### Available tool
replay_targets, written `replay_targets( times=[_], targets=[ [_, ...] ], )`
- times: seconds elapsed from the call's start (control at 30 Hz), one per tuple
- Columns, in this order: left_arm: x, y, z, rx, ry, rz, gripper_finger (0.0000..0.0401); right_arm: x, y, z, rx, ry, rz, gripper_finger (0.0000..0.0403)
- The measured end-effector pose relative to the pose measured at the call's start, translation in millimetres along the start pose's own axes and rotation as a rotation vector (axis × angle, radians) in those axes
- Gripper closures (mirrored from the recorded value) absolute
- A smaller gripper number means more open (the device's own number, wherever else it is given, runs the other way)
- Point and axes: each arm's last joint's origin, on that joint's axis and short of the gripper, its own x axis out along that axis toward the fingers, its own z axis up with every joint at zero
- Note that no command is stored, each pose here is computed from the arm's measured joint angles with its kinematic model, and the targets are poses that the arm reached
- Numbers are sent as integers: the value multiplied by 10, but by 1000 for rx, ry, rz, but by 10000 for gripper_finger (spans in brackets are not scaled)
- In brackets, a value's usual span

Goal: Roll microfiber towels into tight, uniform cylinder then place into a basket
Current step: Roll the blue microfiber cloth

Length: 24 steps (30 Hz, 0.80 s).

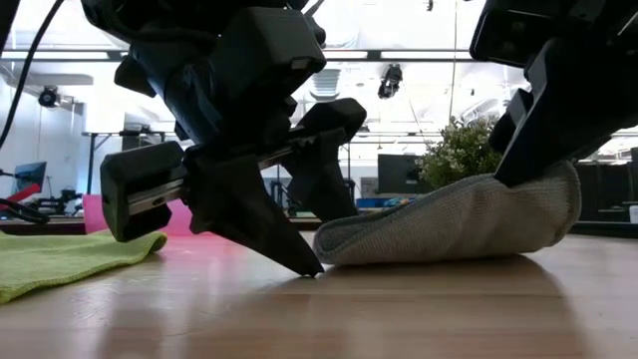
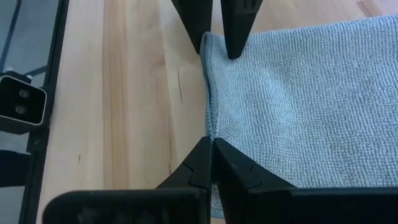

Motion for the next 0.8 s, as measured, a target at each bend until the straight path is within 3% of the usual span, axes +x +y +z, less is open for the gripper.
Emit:
replay_targets(
  times=[0.4, 0.8],
  targets=[
    [-21, -6, 10, -101, 2, -3, 232, 0, -5, -5, 4, 5, -5, 394],
    [-26, -26, 29, -175, -5, -8, 350, 2, -6, -7, 8, 6, -6, 394]
  ],
)
